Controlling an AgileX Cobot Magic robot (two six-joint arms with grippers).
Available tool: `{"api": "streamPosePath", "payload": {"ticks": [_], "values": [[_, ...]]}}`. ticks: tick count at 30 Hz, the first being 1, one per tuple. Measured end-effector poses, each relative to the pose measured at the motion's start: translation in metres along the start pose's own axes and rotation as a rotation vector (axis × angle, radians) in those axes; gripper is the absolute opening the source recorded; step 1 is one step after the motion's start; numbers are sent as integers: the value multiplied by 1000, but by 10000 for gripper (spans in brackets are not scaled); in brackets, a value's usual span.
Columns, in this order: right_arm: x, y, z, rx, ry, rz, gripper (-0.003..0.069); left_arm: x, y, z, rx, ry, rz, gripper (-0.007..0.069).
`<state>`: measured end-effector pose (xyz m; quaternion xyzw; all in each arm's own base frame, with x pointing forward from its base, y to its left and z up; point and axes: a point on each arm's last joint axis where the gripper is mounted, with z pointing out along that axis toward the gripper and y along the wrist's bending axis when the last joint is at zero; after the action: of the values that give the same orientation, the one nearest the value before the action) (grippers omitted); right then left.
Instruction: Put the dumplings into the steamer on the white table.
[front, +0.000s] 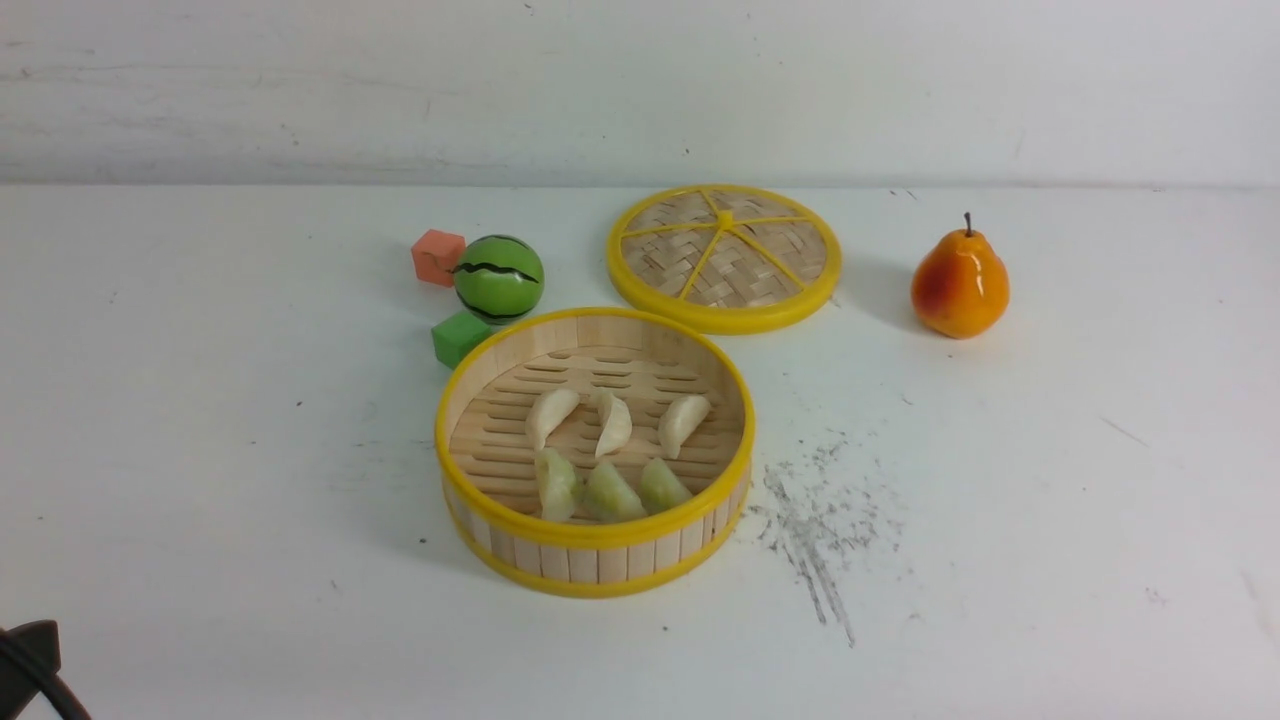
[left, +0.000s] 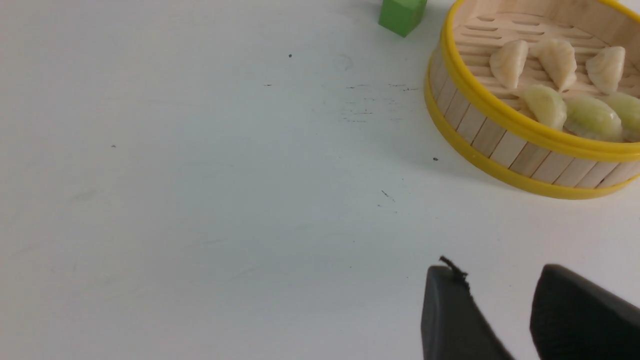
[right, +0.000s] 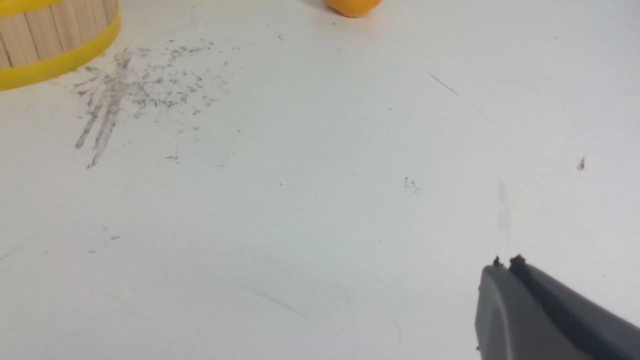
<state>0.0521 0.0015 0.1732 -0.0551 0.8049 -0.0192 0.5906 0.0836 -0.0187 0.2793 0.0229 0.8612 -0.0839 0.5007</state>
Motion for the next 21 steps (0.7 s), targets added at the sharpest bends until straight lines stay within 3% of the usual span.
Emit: {"api": "streamPosePath", "payload": {"ticks": [13, 17, 21], "values": [[0, 0, 0, 1, 0, 0, -19, 28, 9, 4, -6, -28, -12, 237], [0, 0, 0, 1, 0, 0, -18, 35, 17, -9, -2, -207, -132, 237], [0, 0, 0, 1, 0, 0, -18, 46, 15, -19, 88, -475, -330, 237]]}}
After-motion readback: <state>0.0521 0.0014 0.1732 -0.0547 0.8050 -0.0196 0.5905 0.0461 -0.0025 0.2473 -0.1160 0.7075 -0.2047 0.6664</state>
